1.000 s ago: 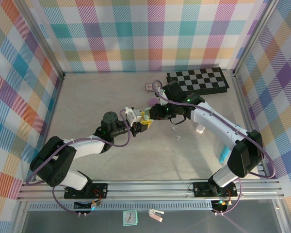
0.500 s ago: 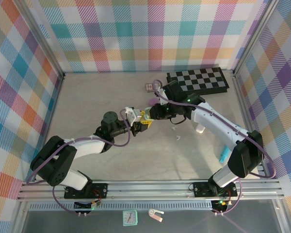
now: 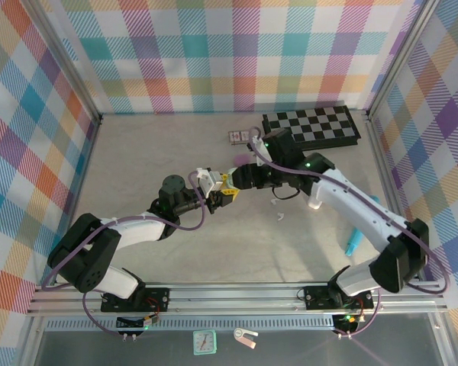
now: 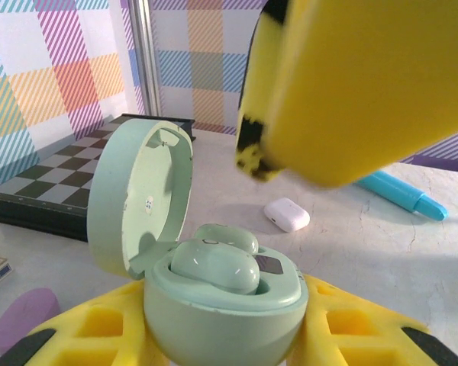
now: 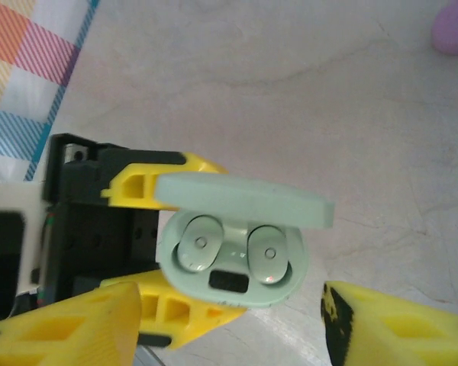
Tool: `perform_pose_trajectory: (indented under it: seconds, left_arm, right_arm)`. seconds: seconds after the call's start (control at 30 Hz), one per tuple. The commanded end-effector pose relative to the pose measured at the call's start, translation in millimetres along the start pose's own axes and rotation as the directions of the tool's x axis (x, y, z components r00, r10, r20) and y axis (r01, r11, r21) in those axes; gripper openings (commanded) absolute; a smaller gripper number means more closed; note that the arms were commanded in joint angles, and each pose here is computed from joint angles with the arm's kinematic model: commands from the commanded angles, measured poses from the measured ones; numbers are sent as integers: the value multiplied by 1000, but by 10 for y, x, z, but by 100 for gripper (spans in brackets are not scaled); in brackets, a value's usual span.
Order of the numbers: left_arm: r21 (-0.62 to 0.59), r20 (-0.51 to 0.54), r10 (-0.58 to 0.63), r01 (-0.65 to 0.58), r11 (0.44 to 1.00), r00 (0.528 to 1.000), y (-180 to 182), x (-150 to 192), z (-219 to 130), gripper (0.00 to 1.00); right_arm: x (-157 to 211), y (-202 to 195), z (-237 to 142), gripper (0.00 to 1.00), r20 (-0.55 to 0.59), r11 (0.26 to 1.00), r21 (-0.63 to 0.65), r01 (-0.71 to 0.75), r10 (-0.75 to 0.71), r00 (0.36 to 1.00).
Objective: Insert the wireless bluetooth earbuds into the charging case
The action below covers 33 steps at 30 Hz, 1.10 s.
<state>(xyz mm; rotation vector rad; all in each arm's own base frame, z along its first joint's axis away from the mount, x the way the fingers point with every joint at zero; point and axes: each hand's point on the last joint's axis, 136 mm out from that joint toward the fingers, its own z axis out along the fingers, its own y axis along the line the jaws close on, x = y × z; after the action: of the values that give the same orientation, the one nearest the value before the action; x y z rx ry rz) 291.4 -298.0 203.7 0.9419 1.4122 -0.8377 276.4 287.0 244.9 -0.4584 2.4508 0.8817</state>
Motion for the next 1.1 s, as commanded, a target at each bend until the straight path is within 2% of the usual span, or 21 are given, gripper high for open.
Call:
perform_pose_trajectory:
  seconds: [0.0,0.1,0.23,0.37,0.63,0.9,1.07]
  left_arm:
    - [11,70,45,-46,999,997,-24,-213,-12,32]
    - [17,84,60,-62,998,995,-49,-218,-30,32]
    - [30,90,65,-68,997,994,-77,-236,-39,32]
    - [29,98,69,-72,997,993,-87,-272,-58,32]
    - [5,78,60,-61,998,995,-48,-262,-69,32]
    - [-58,79,54,-49,997,995,77,-305,-51,32]
    - [-56,99,43,-38,998,994,75,-362,-52,32]
  right_arm:
    - [-172,97,-131,71,107,999,-26,31,-28,994]
    - [-317,26,-163,79,165,1000,17,-14,11,986]
    - [-479,-110,-130,83,198,993,35,-115,106,974]
    - [-531,-224,-18,83,171,982,45,-186,176,969]
    - [-407,-241,164,83,103,979,14,-204,202,974]
    - [-257,-227,67,83,94,979,-2,-203,202,975]
    - [-272,-100,-51,83,117,972,-87,-217,227,967]
